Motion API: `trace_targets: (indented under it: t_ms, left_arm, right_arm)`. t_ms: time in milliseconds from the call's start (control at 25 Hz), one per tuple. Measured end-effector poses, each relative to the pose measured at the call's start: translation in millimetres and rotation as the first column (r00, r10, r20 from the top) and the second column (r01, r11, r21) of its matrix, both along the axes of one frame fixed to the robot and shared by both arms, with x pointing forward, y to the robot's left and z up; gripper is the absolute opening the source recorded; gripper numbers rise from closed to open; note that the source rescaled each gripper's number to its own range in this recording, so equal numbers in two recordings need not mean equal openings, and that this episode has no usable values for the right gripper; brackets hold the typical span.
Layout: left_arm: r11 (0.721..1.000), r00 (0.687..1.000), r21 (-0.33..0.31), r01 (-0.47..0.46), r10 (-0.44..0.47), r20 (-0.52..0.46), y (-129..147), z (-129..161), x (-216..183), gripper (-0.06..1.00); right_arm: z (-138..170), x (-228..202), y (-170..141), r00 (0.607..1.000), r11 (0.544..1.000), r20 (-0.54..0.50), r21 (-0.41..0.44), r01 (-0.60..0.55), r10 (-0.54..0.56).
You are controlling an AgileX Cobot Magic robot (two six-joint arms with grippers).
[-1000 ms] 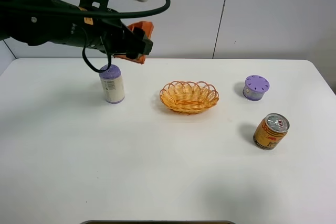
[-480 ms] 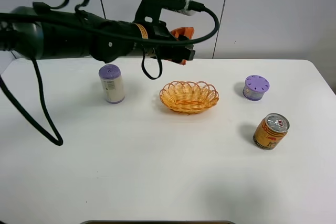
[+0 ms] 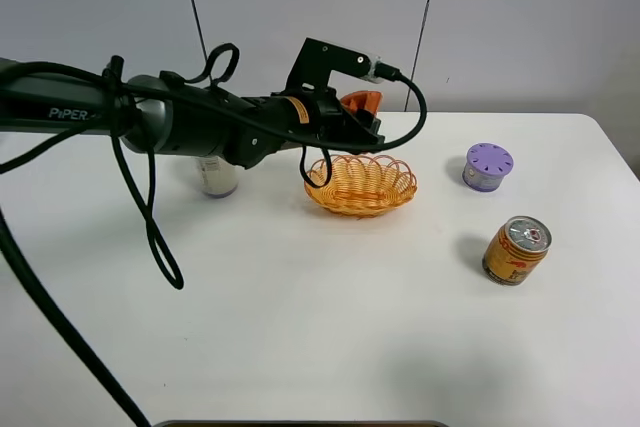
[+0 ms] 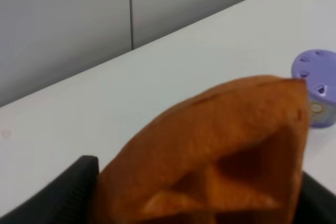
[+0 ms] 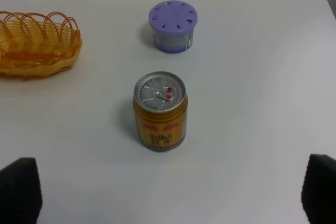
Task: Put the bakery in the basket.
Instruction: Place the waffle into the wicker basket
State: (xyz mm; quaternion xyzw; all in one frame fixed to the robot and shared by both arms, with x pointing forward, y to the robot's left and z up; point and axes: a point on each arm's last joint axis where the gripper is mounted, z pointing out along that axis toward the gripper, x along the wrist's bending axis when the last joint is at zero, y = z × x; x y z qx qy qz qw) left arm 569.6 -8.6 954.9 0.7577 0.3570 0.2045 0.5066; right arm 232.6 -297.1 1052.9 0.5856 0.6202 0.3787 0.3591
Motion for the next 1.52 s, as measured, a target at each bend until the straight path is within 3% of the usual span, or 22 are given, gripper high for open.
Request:
trace_targets:
  t_ms: [440, 800, 1520]
  left_arm:
    - [1.0, 1.0, -0.002, 0.0, 0.0, 0.006, -18, -37, 19, 0.01]
    - [0.999, 0.999, 0.053, 0.001, 0.002, -0.054, -18, -76, 19, 0.01]
    - [0.997, 0.997, 0.071, 0.002, 0.003, -0.075, -17, -91, 18, 0.01]
  right_arm:
    - [0, 0, 0, 1.0, 1.0, 0.0, 0.0, 0.0, 0.0]
    - [0, 0, 0, 1.0, 1.0, 0.0, 0.0, 0.0, 0.0]
    - [0, 0, 0, 1.0, 1.0, 0.0, 0.0, 0.0, 0.0]
